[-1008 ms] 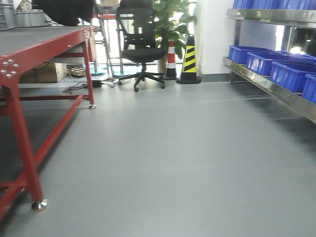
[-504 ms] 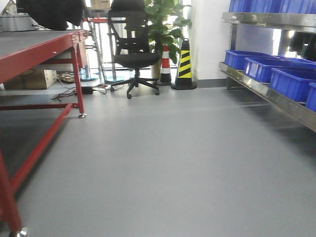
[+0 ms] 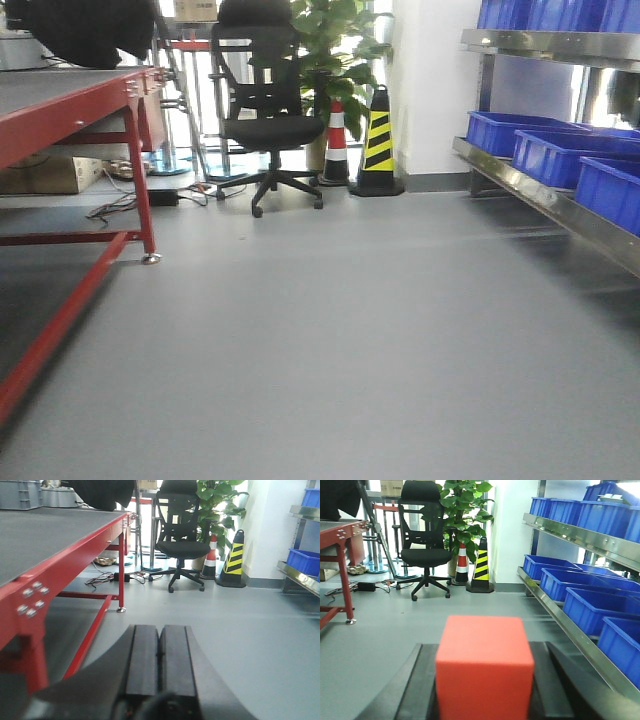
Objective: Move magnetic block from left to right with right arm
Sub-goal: 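Drive the base across the room toward the black chair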
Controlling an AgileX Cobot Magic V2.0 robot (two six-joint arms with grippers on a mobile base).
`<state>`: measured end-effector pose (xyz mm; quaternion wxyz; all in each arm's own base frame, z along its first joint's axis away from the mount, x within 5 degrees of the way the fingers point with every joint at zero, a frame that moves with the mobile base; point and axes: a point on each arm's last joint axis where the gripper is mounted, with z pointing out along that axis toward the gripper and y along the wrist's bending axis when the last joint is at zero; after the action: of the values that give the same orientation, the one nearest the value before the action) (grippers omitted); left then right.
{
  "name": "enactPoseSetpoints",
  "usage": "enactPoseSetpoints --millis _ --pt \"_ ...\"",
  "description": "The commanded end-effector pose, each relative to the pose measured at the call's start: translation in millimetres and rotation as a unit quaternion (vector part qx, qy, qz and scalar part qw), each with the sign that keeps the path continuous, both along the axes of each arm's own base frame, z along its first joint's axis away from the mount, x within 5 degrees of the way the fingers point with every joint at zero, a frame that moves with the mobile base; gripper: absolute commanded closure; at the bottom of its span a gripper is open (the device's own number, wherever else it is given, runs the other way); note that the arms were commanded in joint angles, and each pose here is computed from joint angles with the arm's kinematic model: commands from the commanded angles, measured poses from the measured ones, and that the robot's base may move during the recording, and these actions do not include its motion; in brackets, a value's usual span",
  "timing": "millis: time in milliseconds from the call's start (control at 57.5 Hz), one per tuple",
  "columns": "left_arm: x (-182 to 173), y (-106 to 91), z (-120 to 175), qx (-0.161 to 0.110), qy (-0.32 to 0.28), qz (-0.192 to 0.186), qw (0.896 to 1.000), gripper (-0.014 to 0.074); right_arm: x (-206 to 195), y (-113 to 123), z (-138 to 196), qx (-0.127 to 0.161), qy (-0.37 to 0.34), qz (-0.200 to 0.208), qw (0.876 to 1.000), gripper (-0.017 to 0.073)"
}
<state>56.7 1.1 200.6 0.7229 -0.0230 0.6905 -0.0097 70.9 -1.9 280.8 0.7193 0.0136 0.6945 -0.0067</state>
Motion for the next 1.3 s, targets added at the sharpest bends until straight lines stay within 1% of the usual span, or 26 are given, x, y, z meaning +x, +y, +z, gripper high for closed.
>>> enactPoseSetpoints --millis 0,1286 --pt "-1.4 0.4 5.5 -0.004 -0.042 0.002 0.999 0.072 -1.3 -0.7 17.3 -0.004 -0.055 -0.005 0.998 0.0303" --pt "-1.2 0.4 5.4 -0.004 -0.041 0.002 0.999 0.072 -1.3 -0.7 17.3 -0.004 -0.055 -0.005 0.998 0.0303"
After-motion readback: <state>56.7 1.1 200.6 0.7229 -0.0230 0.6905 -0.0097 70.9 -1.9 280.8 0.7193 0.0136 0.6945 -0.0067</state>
